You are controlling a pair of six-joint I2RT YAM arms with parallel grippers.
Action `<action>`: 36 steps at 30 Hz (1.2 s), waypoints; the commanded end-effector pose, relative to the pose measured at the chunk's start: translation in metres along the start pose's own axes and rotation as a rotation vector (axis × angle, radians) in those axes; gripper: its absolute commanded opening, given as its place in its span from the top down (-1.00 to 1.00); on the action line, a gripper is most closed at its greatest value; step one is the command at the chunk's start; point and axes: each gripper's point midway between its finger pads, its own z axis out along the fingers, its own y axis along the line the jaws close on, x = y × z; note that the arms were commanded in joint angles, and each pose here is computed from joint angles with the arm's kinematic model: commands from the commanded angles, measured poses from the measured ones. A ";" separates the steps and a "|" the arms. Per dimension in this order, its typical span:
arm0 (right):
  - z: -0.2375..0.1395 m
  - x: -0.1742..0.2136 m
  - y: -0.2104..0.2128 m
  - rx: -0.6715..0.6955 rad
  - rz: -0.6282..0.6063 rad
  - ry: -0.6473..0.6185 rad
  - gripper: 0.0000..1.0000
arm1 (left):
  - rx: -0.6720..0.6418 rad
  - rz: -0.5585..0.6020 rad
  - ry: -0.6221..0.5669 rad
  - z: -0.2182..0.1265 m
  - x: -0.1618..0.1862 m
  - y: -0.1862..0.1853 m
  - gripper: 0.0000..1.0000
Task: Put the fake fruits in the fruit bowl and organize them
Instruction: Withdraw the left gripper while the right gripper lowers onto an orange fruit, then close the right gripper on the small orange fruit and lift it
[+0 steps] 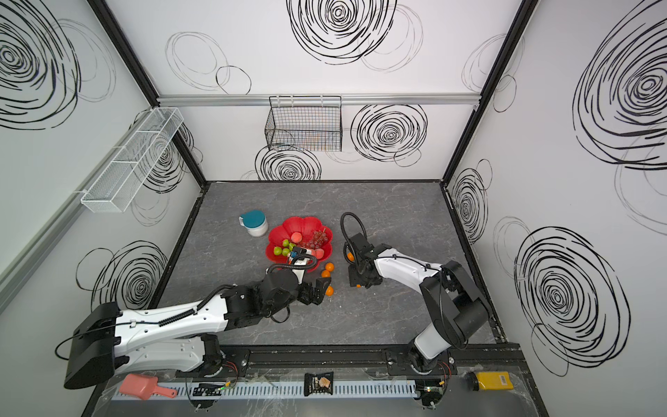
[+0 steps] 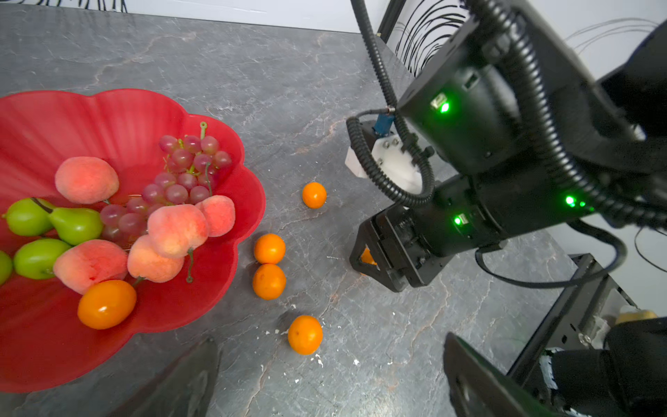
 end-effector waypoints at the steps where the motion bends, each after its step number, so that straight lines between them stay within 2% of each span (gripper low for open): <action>1: -0.002 -0.005 0.000 0.012 -0.004 0.001 -0.14 | -0.035 -0.041 -0.039 -0.003 -0.009 0.012 -0.99; 15: 0.003 0.008 -0.004 0.018 -0.003 0.046 0.00 | -0.018 -0.179 -0.101 -0.010 -0.023 0.039 -0.99; 24: 0.000 0.011 -0.007 0.020 0.000 0.037 0.15 | -0.087 -0.294 -0.078 -0.010 -0.021 0.069 -0.99; 32: -0.014 0.007 -0.004 0.018 -0.006 0.000 0.21 | -0.211 -0.220 -0.059 -0.020 -0.027 0.090 -0.99; 36: -0.030 0.001 0.008 -0.023 -0.006 -0.040 0.21 | -0.200 -0.228 -0.078 -0.025 -0.031 0.095 -0.99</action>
